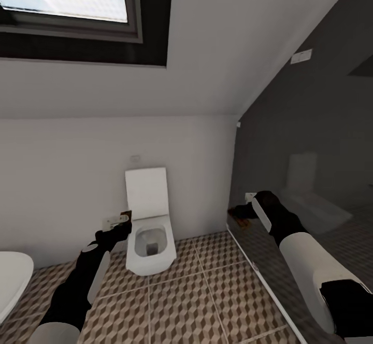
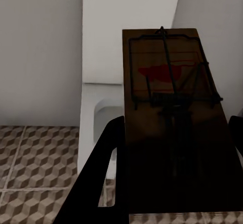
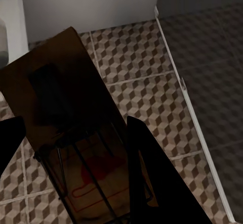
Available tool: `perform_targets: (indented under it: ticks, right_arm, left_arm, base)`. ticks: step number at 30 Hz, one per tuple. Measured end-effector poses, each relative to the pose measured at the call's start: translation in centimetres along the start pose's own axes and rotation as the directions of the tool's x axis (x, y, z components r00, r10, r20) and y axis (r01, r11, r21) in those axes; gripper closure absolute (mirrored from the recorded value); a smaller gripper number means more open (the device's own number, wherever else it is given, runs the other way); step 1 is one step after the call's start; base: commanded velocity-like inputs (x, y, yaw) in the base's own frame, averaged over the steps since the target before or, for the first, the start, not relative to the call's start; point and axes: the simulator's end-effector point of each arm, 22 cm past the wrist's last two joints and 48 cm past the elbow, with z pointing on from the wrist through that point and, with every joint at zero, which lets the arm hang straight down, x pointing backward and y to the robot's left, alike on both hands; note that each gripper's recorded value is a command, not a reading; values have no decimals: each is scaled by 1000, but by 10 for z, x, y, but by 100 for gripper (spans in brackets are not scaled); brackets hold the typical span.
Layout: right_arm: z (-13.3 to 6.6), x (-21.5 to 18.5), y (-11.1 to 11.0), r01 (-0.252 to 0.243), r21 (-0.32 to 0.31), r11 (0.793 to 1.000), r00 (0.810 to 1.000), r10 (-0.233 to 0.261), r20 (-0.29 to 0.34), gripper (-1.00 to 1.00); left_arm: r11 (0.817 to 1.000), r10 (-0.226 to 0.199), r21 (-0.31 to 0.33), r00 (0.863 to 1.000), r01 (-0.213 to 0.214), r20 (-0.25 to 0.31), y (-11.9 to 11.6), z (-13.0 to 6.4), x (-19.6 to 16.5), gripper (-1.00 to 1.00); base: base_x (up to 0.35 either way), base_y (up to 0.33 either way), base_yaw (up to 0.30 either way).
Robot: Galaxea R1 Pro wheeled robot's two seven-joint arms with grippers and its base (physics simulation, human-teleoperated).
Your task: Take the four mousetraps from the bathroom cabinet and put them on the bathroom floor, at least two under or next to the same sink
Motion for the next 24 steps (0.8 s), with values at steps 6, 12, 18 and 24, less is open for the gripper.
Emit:
perform_targets:
  ticks: [6, 12, 18, 24]
  right_arm:
    - [0, 0, 2, 0, -3, 1000, 1000, 0, 0, 100]
    - [0, 0, 3, -1, -7, 1000, 1000, 1, 0, 100]
    - [0, 0, 3, -1, -4, 1000, 1000, 1, 0, 100]
    - [0, 0, 1, -1, -1, 1000, 1000, 1, 0, 100]
  left_arm:
    - [1000, 0, -1, 1000, 0, 3, 1, 0, -1, 100]
    - [1000, 0, 0, 1000, 0, 4, 1, 0, -2, 100]
    - [1000, 0, 0, 1000, 0, 6, 1, 0, -2, 100]
    - [1000, 0, 0, 1000, 0, 9, 1, -1, -4, 100]
  base:
    - [325, 0, 0]
    - [325, 0, 0]
    - [325, 0, 101]
    - [325, 0, 251]
